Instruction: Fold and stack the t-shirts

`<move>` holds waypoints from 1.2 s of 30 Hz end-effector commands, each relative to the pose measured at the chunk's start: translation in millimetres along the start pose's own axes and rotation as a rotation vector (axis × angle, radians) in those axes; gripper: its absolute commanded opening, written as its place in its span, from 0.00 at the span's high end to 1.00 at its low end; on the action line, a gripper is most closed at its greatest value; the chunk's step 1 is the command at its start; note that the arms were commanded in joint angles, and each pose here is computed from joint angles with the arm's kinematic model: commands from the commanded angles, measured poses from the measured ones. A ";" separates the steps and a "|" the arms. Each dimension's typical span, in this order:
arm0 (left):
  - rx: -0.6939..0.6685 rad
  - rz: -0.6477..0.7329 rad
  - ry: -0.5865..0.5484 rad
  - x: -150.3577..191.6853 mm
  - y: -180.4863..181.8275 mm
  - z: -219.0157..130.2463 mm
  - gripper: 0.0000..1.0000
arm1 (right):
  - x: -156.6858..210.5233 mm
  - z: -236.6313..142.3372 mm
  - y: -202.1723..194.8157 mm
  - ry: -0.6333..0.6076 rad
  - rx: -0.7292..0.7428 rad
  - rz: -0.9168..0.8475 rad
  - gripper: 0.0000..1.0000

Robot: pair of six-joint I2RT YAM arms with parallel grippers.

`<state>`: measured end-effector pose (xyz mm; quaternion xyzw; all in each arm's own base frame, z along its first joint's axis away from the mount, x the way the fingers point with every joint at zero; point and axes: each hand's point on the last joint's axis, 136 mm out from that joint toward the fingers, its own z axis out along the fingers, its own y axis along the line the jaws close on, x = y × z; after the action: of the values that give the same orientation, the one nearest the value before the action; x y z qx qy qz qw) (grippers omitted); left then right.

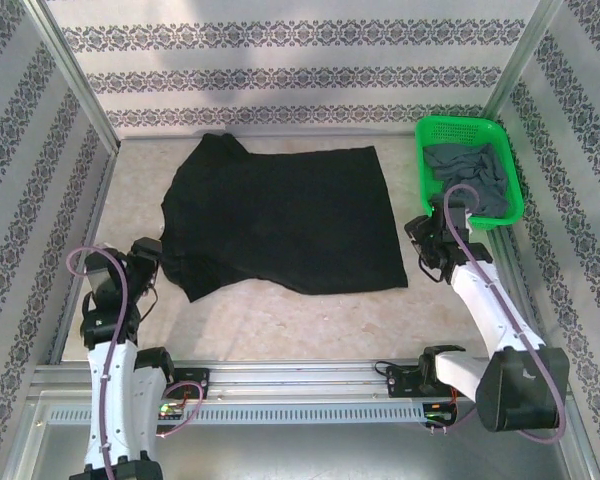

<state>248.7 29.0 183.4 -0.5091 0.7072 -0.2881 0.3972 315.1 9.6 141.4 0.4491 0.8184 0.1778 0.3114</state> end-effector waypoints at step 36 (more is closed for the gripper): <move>-0.315 0.057 0.476 7.7 28.0 266.7 0.52 | 76.1 176.4 26.0 0.526 0.467 -0.071 0.57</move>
<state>455.0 36.0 30.7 -0.4892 0.8141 -0.2701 0.1582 427.1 100.7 18.2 0.4094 0.9054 0.1070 0.0348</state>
